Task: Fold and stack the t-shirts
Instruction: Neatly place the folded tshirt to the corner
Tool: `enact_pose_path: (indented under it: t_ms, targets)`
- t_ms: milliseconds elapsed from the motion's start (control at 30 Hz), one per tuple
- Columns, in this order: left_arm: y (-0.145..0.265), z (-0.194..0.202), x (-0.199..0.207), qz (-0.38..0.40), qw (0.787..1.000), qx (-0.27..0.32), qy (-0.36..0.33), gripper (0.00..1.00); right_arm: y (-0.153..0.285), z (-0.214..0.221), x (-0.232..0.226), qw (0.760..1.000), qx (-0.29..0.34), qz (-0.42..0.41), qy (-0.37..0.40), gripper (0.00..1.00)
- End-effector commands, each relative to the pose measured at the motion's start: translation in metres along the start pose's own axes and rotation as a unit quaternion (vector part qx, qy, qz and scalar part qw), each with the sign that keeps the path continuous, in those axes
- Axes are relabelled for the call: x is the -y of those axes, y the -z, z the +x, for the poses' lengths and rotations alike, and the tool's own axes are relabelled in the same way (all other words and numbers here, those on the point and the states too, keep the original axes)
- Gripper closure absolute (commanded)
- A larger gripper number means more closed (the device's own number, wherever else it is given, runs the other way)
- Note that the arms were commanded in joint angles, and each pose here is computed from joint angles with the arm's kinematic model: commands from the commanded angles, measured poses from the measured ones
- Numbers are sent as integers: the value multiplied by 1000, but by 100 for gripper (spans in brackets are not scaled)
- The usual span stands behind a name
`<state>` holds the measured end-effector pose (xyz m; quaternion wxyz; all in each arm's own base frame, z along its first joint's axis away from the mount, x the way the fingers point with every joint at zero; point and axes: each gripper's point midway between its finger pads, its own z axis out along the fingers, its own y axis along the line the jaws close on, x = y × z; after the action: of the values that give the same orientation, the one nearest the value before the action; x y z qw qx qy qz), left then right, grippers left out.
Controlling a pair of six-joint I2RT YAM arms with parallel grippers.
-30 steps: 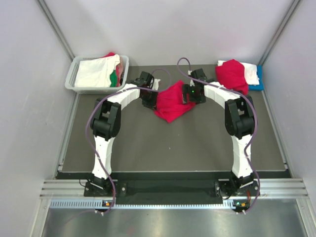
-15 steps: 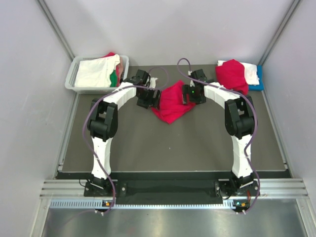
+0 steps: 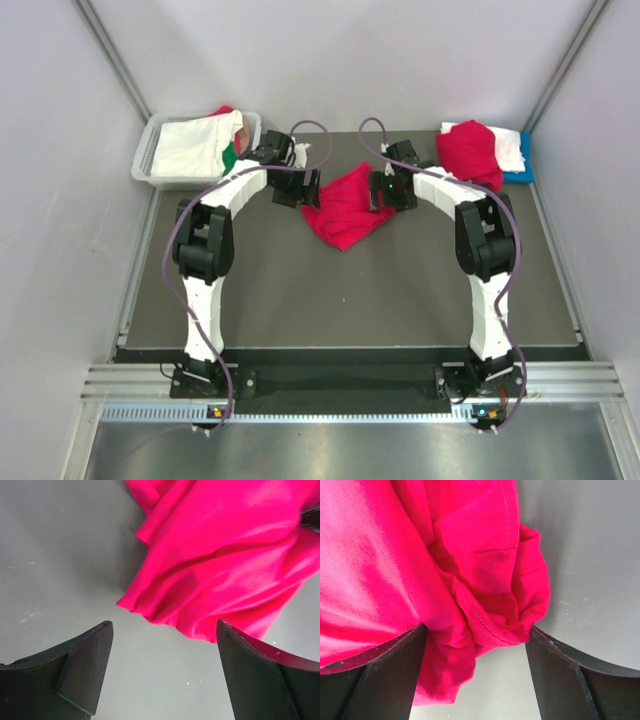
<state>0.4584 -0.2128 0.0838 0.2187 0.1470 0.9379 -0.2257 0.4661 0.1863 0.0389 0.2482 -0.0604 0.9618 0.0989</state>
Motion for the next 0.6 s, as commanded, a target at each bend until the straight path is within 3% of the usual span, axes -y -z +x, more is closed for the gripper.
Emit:
enact_pose_path:
  t_ms: [0, 567]
  targets:
    - [-15, -1, -1, 0, 1000, 1, 1, 13, 6, -10, 2, 1000, 16, 3, 1, 22]
    - [-44, -7, -21, -30, 1000, 5, -5, 18, 7, -7, 1, 1000, 14, -1, 1, 26]
